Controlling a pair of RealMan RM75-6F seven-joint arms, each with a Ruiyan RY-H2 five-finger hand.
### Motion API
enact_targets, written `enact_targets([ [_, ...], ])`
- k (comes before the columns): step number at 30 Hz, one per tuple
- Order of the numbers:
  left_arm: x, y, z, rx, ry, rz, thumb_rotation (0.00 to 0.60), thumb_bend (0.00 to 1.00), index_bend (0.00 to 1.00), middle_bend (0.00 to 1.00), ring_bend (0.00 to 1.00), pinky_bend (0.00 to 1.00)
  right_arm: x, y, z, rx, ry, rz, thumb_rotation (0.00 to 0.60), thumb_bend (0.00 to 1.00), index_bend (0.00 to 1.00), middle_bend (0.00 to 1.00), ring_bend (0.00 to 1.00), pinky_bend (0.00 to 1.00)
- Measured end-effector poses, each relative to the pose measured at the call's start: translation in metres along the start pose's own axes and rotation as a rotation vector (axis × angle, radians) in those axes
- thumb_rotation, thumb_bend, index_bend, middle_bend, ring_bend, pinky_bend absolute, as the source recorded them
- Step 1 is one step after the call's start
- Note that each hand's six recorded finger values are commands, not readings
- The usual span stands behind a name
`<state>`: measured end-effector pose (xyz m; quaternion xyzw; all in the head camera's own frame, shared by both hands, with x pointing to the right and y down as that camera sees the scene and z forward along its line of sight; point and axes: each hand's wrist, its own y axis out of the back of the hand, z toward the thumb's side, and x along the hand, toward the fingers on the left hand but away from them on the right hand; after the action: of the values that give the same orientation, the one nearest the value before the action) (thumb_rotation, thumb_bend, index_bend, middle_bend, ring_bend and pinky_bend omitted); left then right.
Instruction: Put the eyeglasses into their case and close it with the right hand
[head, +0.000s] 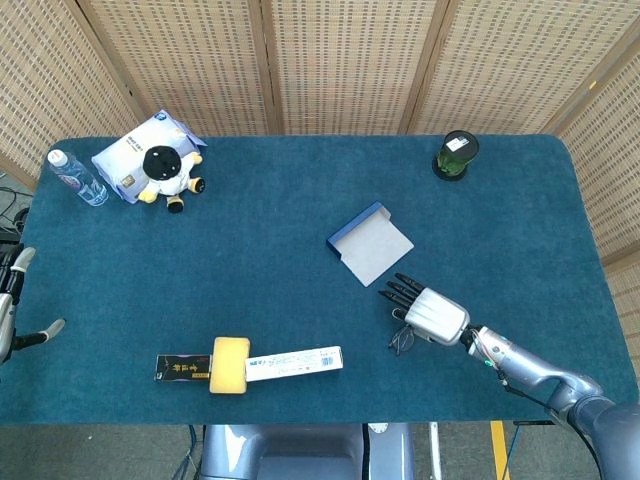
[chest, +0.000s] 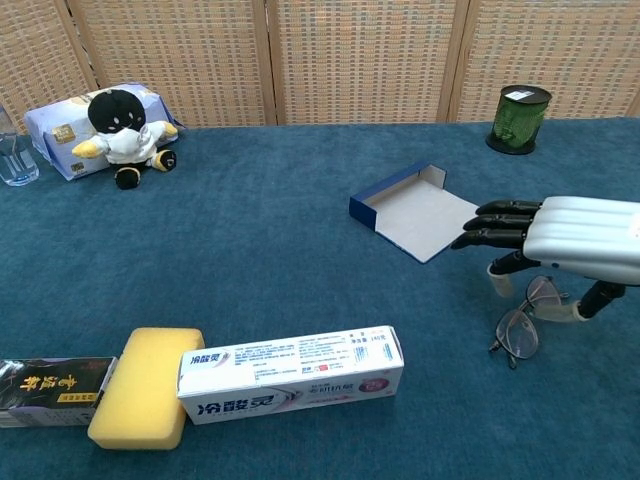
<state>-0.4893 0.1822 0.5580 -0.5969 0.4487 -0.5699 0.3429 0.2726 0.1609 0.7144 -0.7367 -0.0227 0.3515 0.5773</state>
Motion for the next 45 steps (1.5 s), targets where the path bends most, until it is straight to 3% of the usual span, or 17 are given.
enact_targets([
  [10, 0.0, -0.001, 0.0, -0.001, -0.001, -0.003, 0.6, 0.0, 0.0, 0.0, 0.0, 0.0, -0.002, -0.005, 0.002, 0.013, 0.003, 0.018, 0.6, 0.4, 0.5, 0.1, 0.0, 0.05],
  [29, 0.0, 0.0, 0.0, -0.005, 0.001, -0.008, 0.6, 0.0, 0.0, 0.0, 0.0, 0.0, -0.003, -0.011, 0.003, 0.022, 0.003, 0.046, 0.6, 0.52, 0.6, 0.1, 0.0, 0.05],
  [45, 0.001, 0.001, -0.002, -0.012, 0.003, -0.007, 0.6, 0.0, 0.0, 0.0, 0.0, 0.0, -0.009, 0.012, -0.006, 0.021, -0.015, -0.027, 0.6, 0.52, 0.62, 0.11, 0.0, 0.05],
])
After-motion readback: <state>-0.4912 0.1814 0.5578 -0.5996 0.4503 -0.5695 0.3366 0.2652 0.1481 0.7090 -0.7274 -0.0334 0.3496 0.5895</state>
